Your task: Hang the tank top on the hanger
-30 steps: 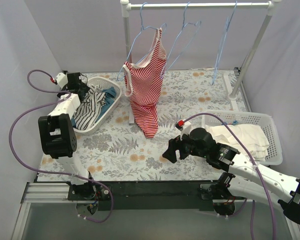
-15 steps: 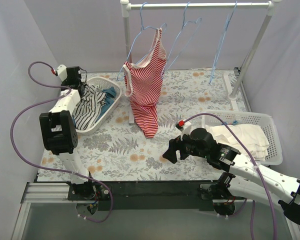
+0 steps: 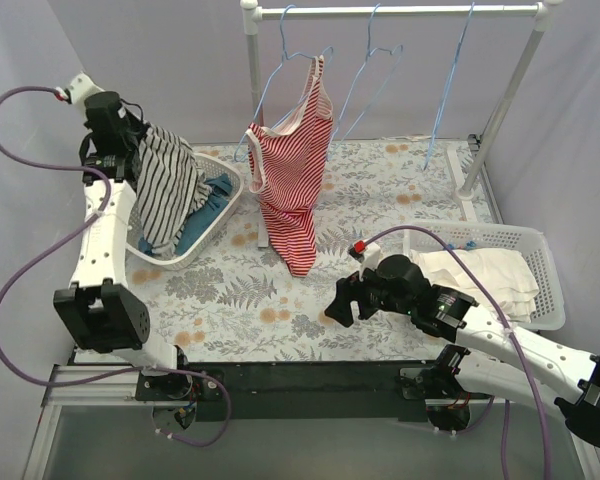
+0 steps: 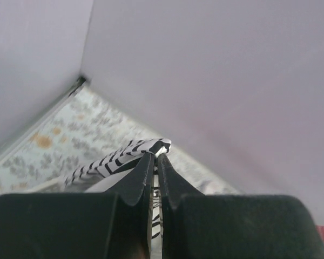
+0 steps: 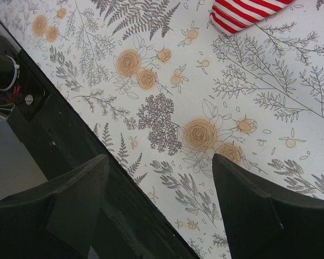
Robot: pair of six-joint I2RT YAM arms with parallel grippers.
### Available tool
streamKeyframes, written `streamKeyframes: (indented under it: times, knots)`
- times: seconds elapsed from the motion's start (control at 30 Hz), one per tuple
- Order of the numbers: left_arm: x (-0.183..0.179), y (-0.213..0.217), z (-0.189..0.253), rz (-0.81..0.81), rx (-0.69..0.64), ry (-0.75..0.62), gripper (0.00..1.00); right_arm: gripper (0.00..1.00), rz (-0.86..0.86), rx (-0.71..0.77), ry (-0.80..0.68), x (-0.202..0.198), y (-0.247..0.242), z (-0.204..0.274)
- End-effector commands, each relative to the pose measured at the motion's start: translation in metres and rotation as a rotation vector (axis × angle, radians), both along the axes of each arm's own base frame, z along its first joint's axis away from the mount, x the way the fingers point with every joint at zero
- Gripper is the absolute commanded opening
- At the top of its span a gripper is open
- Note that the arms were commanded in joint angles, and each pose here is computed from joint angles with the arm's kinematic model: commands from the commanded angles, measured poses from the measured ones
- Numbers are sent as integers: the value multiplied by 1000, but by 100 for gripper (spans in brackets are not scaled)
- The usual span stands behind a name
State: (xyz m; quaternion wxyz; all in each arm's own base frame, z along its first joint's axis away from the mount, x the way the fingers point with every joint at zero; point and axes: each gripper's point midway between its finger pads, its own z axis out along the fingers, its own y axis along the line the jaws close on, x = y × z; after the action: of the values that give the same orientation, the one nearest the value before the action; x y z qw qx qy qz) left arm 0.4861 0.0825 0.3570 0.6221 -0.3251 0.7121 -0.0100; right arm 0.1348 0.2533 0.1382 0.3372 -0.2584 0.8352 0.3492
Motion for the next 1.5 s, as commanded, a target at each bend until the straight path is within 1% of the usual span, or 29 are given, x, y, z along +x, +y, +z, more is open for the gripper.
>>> streamKeyframes:
  times: [0.0,0.03,0.1,0.13,0.17,0.2,0.23,0.37,0.47,0.5,0.53,0.6,0.63,0.67,0.7,0.73,0.77,0.8,0.83,0.87,0.9,0.93,1.1,1.2,1.27,1.3,1.37,1.4,1.47]
  knots:
    - [-49,-28,124,-148,62,-255,0,85,18,52,-58,7,11,30]
    - [-64,-34,148,-176,78,-318,0,85,17,50,-62,8,11,31]
    - [-78,-51,170,-263,89,-382,0,85,14,52,-70,10,13,36]
    - [-93,-57,186,-286,98,-424,0,85,14,50,-76,11,13,37]
    - [-102,-61,196,-301,100,-452,0,85,12,52,-81,13,14,40]
    - [-111,-73,206,-363,105,-489,0,85,9,56,-86,14,14,43]
    - [-119,-78,214,-387,110,-515,0,85,7,55,-91,15,14,44]
    - [-171,-106,259,-518,153,-651,0,85,-4,65,-111,19,15,54]
    - [-197,-128,270,-635,188,-694,0,85,-17,72,-131,22,14,62]
    - [-212,-133,275,-660,201,-717,0,85,-22,73,-136,23,13,64]
    - [-220,-143,275,-713,208,-723,0,85,-30,76,-145,24,12,66]
    - [-238,-152,276,-763,217,-742,0,85,-36,81,-151,24,11,69]
    - [-249,-164,273,-834,211,-745,0,85,-35,93,-158,23,11,73]
    - [-255,-170,271,-873,199,-742,0,85,-37,99,-163,23,10,76]
    - [-269,-178,271,-920,195,-756,0,85,-65,99,-170,27,7,77]
    - [-270,-185,262,-971,129,-736,0,85,-81,108,-181,28,5,81]
    - [-280,-198,252,-1069,95,-716,0,85,-90,110,-186,29,3,82]
    - [-291,-206,253,-1126,91,-747,0,85,-103,116,-185,30,2,83]
    - [-288,-210,230,-1162,35,-707,0,85,-127,125,-196,32,-2,86]
    - [-295,-215,224,-1201,-35,-697,0,85,-140,124,-197,33,-4,85]
    - [-299,-219,216,-1244,-45,-695,0,85,-154,127,-194,33,-6,84]
    - [-297,-222,197,-1266,-90,-655,0,85,-179,139,-204,35,-10,87]
    - [-287,-229,142,-1307,-216,-528,0,85,-205,159,-192,33,-14,78]
    - [-279,-236,106,-1325,-261,-440,0,85,-212,149,-181,34,-15,71]
    - [-271,-238,89,-1311,-279,-406,0,85,-219,139,-164,35,-13,64]
    - [-273,-251,73,-1354,-321,-351,0,85,-220,135,-156,35,-13,59]
    - [-262,-257,50,-1315,-314,-290,0,85,-214,115,-120,33,-9,43]
    - [-262,-266,30,-1322,-339,-226,0,85,-213,123,-116,34,-6,41]
    - [-257,-269,8,-1291,-342,-177,0,85,-199,105,-78,32,-1,24]
